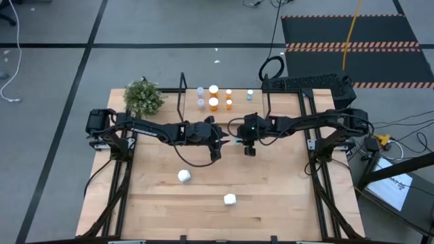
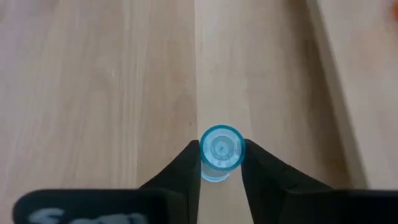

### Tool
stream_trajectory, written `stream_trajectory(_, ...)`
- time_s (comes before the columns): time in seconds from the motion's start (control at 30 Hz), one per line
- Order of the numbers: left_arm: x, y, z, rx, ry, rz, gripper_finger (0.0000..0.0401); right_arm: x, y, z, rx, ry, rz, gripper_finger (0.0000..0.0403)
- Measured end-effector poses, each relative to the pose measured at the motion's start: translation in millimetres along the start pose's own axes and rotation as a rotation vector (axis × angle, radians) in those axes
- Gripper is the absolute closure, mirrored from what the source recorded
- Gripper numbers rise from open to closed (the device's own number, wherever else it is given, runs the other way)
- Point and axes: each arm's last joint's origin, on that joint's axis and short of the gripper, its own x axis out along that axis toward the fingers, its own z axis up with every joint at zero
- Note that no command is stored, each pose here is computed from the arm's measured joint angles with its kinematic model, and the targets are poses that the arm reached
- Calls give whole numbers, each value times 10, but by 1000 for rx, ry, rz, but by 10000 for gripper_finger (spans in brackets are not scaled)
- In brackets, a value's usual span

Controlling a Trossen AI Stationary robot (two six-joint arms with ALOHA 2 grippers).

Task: Pick and place medicine bottles onto shelf by color
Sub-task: Put the blue pill bottle on the shelf aligned with the other blue pill bottle

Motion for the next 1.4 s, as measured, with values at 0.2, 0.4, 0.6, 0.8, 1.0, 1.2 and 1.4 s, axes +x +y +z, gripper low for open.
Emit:
stream_trajectory(0.2,-3,-29,13,-2,-13,-55,284,-412,13,122,-5,-90,-15,298)
stream_trajectory(0.4,-11,-83,11,-8,-11,-69,283,-1032,58,186,6,-232,-36,308)
stream_trajectory(0.6,-21,-131,56,-32,-58,-82,283,-1515,167,203,-10,-406,-32,305)
stream_trajectory(0.8,23,-280,145,-41,-208,-119,240,-1783,301,254,-50,-575,5,306)
stream_trajectory(1.0,250,-422,78,-53,-375,-133,160,-1927,448,323,-72,-710,73,306)
stream_trajectory(1.2,399,-526,122,-47,-639,-87,112,-1936,593,364,-107,-897,132,306)
stream_trajectory(1.4,449,-683,337,51,-741,-43,103,-1924,662,329,-159,-1093,128,306)
